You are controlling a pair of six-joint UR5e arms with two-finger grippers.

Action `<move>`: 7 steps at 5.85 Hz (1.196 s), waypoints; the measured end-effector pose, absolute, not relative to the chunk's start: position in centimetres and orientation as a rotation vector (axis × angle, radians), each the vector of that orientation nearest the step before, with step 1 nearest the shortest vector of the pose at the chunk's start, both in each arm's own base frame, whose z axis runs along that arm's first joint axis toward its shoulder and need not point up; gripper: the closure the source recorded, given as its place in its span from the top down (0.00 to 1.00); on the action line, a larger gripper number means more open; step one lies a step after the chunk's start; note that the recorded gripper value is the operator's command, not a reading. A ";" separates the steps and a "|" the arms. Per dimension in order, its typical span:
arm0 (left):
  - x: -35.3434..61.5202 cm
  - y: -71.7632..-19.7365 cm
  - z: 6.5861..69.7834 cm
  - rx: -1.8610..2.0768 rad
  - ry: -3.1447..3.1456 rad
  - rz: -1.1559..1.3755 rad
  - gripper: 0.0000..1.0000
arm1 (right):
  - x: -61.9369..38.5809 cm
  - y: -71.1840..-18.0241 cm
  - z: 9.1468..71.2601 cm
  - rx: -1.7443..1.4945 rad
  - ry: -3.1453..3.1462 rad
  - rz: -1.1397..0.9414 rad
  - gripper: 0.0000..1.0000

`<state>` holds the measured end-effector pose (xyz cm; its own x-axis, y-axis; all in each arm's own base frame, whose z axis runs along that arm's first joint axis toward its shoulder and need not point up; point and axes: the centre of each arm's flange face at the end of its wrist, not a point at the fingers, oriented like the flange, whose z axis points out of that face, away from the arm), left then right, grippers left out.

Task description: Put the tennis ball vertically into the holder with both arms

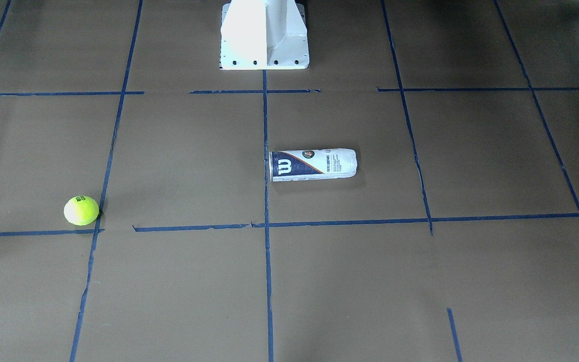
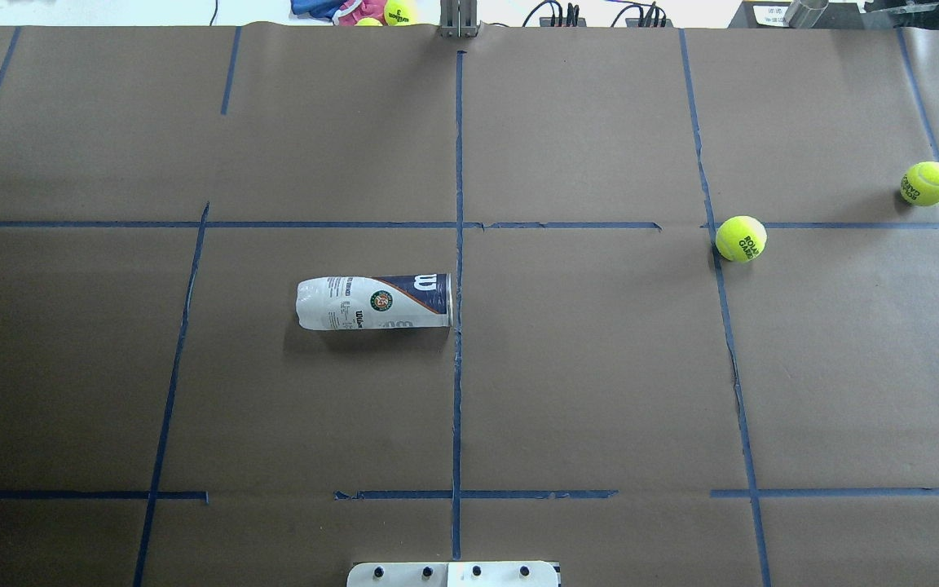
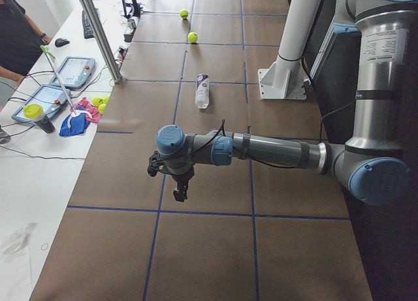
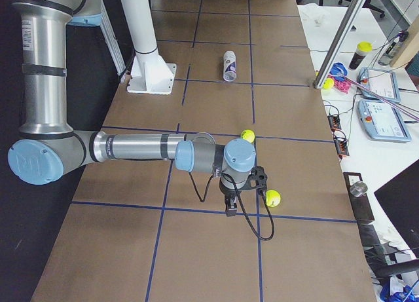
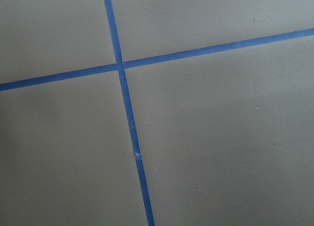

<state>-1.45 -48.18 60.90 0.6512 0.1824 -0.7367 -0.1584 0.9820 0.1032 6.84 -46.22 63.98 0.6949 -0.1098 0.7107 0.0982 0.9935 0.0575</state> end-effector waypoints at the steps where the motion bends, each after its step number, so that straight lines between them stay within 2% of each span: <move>1: -1.4 -48.2 60.7 0.034 0.842 0.195 1.00 | 6.8 -46.2 63.8 0.019 -0.796 -0.118 1.00; 7: -1.2 -48.8 59.3 0.058 0.838 0.209 1.00 | 6.4 -46.3 63.6 0.020 -0.803 -0.126 1.00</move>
